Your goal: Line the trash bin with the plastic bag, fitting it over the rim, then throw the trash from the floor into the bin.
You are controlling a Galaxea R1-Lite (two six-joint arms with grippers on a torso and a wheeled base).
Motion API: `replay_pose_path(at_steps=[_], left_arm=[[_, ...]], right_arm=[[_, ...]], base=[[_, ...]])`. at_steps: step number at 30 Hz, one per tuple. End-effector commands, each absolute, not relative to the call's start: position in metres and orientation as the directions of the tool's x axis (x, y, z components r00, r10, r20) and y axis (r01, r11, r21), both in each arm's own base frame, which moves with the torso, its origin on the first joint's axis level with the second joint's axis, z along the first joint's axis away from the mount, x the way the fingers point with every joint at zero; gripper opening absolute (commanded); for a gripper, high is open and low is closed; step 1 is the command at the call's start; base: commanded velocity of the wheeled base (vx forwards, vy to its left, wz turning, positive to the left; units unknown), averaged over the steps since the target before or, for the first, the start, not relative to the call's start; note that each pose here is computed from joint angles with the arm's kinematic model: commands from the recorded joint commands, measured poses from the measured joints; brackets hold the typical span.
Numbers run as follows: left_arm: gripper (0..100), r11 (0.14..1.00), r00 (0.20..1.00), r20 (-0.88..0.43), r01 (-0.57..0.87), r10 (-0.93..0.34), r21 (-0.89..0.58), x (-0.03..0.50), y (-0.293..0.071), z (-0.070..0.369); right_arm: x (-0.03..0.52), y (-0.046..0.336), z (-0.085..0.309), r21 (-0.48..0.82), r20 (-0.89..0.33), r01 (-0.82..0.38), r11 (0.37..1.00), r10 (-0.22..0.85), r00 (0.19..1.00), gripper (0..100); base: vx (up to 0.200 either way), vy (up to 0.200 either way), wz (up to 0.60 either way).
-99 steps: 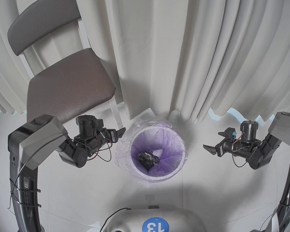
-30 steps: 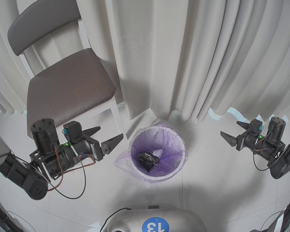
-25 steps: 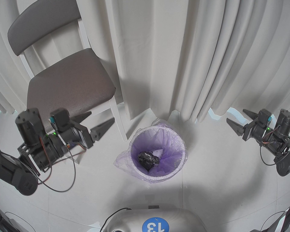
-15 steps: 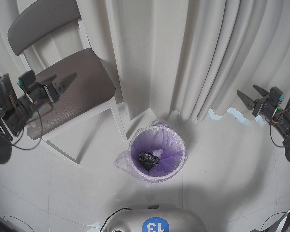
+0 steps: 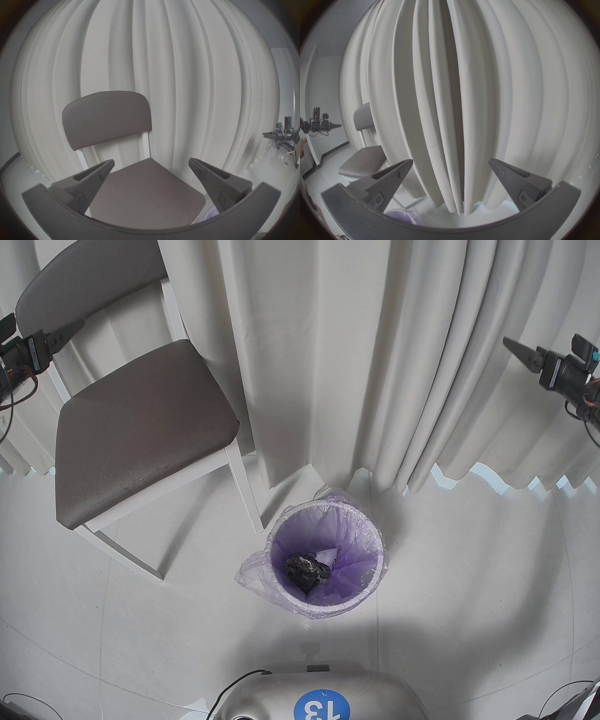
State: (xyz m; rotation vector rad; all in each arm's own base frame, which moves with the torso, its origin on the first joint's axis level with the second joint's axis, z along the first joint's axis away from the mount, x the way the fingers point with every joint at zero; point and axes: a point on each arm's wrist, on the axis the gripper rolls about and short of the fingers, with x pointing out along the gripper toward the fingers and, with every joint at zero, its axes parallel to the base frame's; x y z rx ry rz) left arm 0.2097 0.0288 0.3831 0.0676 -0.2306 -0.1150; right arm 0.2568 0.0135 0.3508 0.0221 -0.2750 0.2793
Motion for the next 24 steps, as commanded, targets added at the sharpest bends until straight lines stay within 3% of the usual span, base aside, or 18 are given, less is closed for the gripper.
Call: replay_pose_path(at_steps=[1, 11, 18, 24], left_arm=[[100, 0.991, 0.935, 0.340, 0.060, -0.098, 0.121, 0.126, 0.019, 0.421], [100, 0.992, 0.917, 0.384, 0.076, -0.109, 0.100, 0.011, -0.004, 0.418], [100, 0.982, 0.894, 0.406, 0.174, -0.190, 0.076, -0.079, -0.014, 0.394], [100, 0.976, 0.898, 0.383, 0.203, -0.218, 0.078, -0.128, -0.014, 0.367]], right_arm=[[0.169, 0.018, 0.409, -0.047, 0.424, -0.318, 0.947, 0.308, 0.852, 100], [0.024, 0.008, 0.405, -0.060, 0.444, -0.345, 0.937, 0.334, 0.831, 100], [-0.081, -0.002, 0.365, -0.052, 0.439, -0.329, 0.943, 0.318, 0.841, 100], [-0.133, -0.003, 0.329, -0.049, 0.421, -0.309, 0.950, 0.300, 0.856, 100]], base=[[0.000, 0.000, 0.00], [0.000, 0.000, 0.00], [0.000, 0.000, 0.00], [0.000, 0.000, 0.00]])
